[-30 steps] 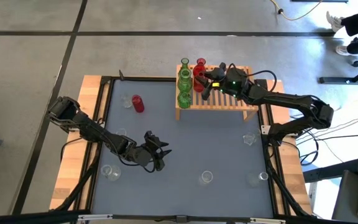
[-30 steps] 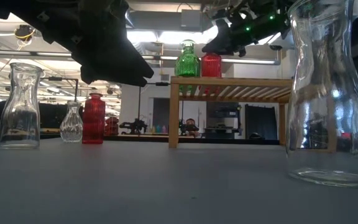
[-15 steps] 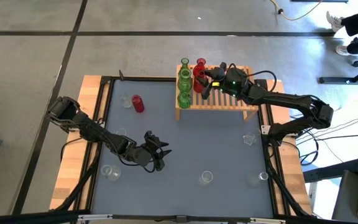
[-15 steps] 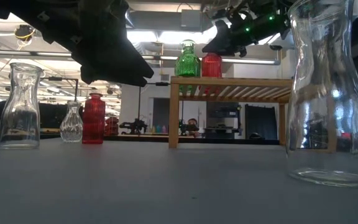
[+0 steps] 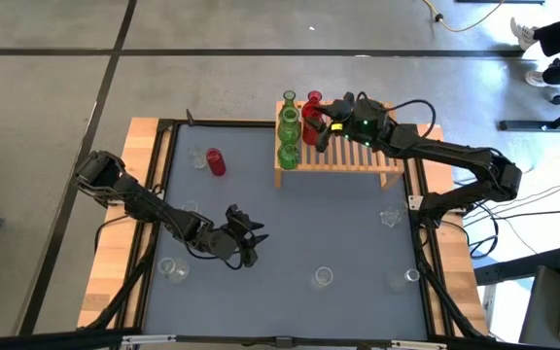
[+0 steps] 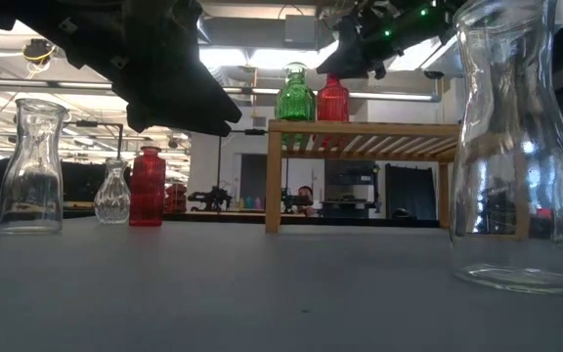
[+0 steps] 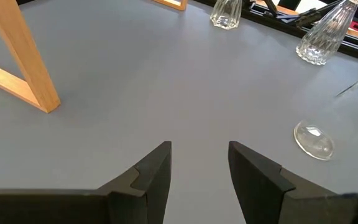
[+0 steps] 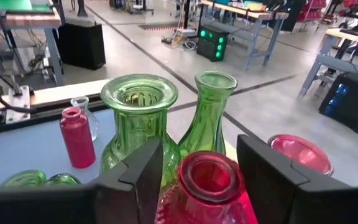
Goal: Sort vases onto shelf
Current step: Put the bottom red vase on the shelf, aligned with the other red vase, then put the red vase on the shelf, aligned with the other red vases
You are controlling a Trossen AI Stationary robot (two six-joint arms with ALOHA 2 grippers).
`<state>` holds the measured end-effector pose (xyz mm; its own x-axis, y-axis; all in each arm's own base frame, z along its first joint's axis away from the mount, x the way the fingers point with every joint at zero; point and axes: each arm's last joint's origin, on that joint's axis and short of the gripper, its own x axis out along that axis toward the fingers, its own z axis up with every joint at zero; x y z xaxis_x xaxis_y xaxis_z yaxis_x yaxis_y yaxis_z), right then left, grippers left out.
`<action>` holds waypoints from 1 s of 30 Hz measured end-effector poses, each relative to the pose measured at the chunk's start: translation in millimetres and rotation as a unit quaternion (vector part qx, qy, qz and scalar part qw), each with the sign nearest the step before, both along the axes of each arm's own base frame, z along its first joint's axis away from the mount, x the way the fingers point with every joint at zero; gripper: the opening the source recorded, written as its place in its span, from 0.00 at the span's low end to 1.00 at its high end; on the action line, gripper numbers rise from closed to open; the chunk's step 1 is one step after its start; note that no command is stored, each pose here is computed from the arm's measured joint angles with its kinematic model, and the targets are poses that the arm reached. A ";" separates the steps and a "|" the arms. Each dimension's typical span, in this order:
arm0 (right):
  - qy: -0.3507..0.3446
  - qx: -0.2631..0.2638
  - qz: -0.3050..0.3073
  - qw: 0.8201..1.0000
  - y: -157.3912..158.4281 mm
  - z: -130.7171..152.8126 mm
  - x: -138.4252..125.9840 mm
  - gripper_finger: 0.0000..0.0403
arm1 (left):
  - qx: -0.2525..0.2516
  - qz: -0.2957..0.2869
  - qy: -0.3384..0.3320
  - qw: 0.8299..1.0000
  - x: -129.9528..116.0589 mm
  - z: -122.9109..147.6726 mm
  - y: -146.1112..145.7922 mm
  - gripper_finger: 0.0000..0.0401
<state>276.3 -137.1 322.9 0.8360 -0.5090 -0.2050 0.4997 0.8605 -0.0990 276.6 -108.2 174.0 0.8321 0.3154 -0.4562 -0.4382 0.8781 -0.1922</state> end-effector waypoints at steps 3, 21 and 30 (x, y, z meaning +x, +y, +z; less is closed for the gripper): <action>0.001 -0.003 -0.005 1.000 -0.5 6.0 0.2 0.47 | 0.000 0.000 0.000 1.000 0.0 0.0 -0.1 0.38; -0.024 -0.032 0.057 0.998 46.0 75.1 -79.3 0.47 | -0.005 -0.034 0.002 0.999 -0.4 7.7 -0.3 0.38; 0.019 -0.018 0.178 0.984 102.6 53.7 -113.4 0.47 | 0.034 -0.041 0.005 0.999 -1.0 78.3 16.2 0.38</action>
<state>162.9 -34.5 376.6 0.9550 -0.1925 -0.2255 0.1623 0.9759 -0.1458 275.6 -92.0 252.3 0.8520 0.2778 -0.4437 -0.3665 0.9218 -0.1266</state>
